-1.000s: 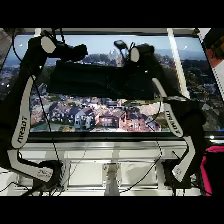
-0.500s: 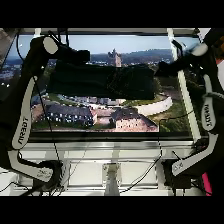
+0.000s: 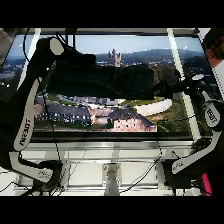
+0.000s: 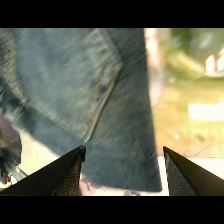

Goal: Fold the clothes and pants, and hang the long-sleeved shirts on hangers.

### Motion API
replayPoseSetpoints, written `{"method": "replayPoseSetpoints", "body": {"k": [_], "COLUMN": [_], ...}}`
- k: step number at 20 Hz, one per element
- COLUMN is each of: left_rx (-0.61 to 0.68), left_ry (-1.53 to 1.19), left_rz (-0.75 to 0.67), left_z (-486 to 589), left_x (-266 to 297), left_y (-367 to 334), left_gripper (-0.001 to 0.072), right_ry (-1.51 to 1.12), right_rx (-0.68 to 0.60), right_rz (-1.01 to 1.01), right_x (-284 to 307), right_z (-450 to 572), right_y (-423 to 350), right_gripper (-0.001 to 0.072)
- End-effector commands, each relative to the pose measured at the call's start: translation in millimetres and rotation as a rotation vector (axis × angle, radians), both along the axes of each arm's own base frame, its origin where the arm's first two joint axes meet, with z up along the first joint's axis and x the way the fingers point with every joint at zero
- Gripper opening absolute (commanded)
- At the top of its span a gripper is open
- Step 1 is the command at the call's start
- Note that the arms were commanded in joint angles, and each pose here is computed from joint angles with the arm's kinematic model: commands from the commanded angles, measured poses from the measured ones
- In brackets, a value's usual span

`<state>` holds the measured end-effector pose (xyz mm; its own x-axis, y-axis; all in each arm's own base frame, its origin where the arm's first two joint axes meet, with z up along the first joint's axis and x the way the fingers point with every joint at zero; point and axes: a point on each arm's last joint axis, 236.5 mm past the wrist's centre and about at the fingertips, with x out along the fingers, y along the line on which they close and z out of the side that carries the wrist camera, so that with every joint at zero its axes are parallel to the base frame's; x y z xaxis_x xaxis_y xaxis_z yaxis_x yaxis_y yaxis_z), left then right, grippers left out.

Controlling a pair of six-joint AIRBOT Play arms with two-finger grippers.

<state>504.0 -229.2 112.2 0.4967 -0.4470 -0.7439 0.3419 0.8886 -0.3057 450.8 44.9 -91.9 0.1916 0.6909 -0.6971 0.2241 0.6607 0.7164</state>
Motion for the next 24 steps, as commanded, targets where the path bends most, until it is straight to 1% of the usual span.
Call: {"method": "replayPoseSetpoints", "body": {"k": [1,4,5,7,8,10,11,14,16,17,20,24], "left_rx": [-0.002,-0.001,-0.001,-0.001,-0.001,0.004,0.008,0.027,0.043,0.054,0.09,0.146], "left_ry": [0.001,0.002,0.002,0.003,0.004,0.018,0.031,0.089,0.131,0.156,0.236,0.323], "left_rz": [-0.025,-0.034,-0.035,-0.035,-0.035,-0.035,-0.035,-0.051,-0.078,-0.099,-0.171,-0.284], "left_z": [0,0,0,-1,-2,-9,-17,-49,-74,-89,-137,-196], "left_x": [-6,-8,-8,-8,-8,-7,-5,-6,-12,-17,-41,-89], "left_y": [-12,-17,-17,-17,-17,-18,-18,-28,-43,-54,-92,-146], "left_gripper": [0.0016,0.0016,0.0016,0.0016,0.0016,0.0016,0.0016,0.0015,0.0016,0.0015,0.0015,0.0015], "right_ry": [0.026,0.011,0.003,0.017,0.042,0.085,0.101,0.155,0.165,0.163,0.099,-0.053], "right_rx": [-0.012,-0.011,-0.011,-0.003,0.015,0.026,-0.015,-0.191,-0.233,-0.23,-0.239,-0.312], "right_rz": [0.007,0.036,0.057,0.08,0.088,0.126,0.154,0.172,0.144,0.121,0.079,0.01], "right_x": [-1,0,0,-5,-10,-24,-34,-62,-81,-89,-116,-136], "right_z": [-21,-21,-21,-20,-18,-10,-8,2,26,43,99,168], "right_y": [11,28,35,48,54,55,46,-6,-41,-56,-91,-105], "right_gripper": [0.055,0.0546,0.0481,0.0031,0.0016,0.0016,0.0016,0.0016,0.0016,0.0017,0.0017,0.0017]}}
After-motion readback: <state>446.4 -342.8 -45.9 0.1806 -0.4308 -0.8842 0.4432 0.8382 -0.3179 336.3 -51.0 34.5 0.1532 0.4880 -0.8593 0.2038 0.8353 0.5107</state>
